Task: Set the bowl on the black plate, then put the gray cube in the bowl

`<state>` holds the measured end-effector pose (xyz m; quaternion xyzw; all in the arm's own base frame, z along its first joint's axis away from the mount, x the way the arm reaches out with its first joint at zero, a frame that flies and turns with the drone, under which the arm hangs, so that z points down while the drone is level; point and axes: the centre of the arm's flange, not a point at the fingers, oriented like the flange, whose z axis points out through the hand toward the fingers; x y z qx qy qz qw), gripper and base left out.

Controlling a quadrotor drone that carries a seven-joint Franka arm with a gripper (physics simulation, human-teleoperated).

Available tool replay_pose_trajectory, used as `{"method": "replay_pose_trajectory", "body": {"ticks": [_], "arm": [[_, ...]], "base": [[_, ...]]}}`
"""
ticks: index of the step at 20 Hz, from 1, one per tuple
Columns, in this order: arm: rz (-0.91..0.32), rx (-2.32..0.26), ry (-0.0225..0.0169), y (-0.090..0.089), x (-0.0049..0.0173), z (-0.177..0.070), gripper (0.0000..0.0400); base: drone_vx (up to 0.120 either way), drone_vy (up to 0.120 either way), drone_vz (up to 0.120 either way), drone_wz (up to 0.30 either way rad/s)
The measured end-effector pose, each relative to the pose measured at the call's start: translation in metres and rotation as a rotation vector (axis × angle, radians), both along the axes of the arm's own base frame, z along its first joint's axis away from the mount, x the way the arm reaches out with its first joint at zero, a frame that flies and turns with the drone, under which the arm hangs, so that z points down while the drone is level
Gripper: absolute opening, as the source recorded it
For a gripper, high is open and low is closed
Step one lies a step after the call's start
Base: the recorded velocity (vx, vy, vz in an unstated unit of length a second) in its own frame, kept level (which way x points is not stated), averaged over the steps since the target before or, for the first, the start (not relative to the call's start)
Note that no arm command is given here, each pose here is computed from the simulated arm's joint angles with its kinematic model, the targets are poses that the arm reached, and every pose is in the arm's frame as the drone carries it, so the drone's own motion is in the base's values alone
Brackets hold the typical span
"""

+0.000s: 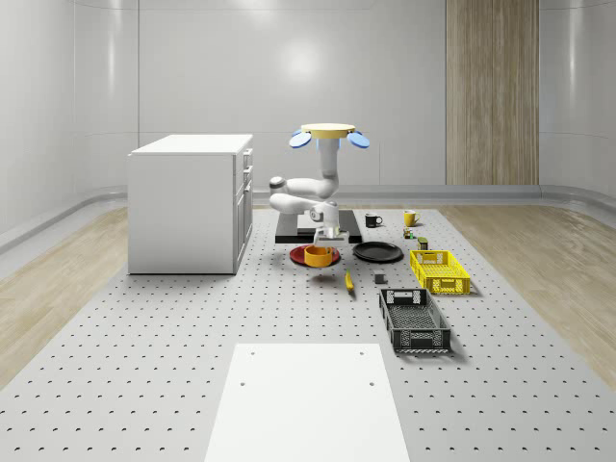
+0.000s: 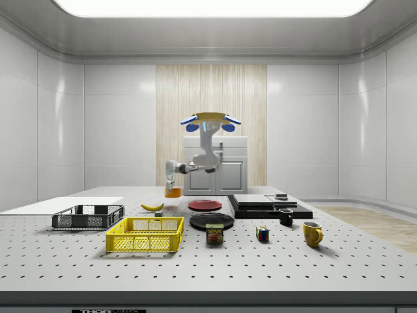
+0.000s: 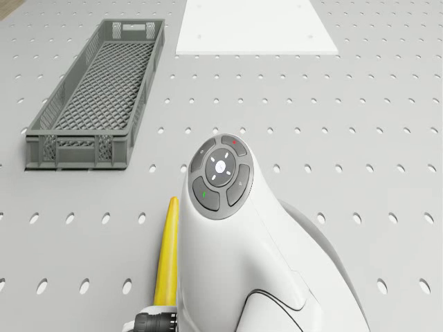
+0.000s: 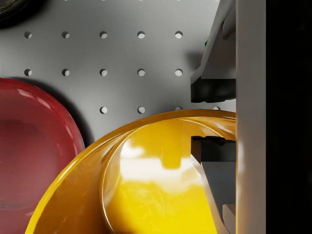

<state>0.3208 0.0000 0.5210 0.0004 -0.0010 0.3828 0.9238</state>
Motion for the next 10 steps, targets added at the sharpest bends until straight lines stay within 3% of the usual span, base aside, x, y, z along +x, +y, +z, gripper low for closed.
{"method": "replay_pose_trajectory", "body": {"ticks": [10], "arm": [[0.000, 0.000, 0.0000, 0.0000, 0.0000, -0.0003, 0.0100]], "base": [[-0.120, 0.120, 0.000, 0.000]]}}
